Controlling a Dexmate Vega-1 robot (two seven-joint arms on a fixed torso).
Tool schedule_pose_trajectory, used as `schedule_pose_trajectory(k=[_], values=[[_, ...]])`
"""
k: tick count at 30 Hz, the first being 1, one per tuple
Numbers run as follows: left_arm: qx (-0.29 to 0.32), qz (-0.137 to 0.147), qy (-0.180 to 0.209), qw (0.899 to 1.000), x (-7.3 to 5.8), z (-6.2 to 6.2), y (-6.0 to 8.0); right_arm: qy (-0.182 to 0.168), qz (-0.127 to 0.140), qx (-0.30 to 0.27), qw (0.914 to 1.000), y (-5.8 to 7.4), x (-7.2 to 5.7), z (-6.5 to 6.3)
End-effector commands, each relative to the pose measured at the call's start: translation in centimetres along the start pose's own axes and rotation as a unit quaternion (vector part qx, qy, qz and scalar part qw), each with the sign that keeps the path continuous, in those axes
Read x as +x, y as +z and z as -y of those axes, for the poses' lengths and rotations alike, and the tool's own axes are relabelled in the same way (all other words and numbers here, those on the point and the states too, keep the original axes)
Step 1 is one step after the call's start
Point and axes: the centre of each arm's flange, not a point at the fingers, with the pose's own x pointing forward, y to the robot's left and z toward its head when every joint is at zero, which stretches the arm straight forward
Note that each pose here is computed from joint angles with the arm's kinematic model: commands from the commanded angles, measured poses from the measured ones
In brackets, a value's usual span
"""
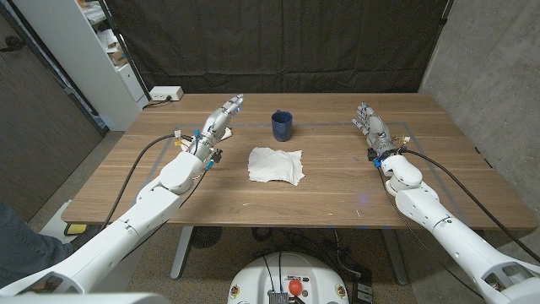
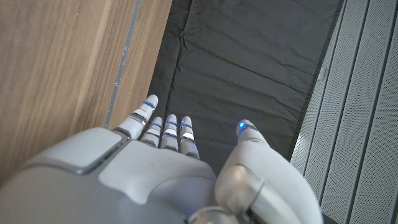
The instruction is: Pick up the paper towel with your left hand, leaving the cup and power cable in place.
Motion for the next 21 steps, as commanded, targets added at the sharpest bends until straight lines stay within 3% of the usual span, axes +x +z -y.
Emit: schedule_pose_trajectory(k=[1, 21], values=[[0.050, 0.005, 0.003, 0.999, -0.24, 0.64, 0.79, -0.001, 0.000, 0.001, 1.0000, -0.03, 0.15, 0.01], [0.111, 0.021, 0.010, 0.994, -0.82, 1.38, 1.76, 0.000, 0.000, -0.003, 1.0000, 0.14, 0.24, -0.07]])
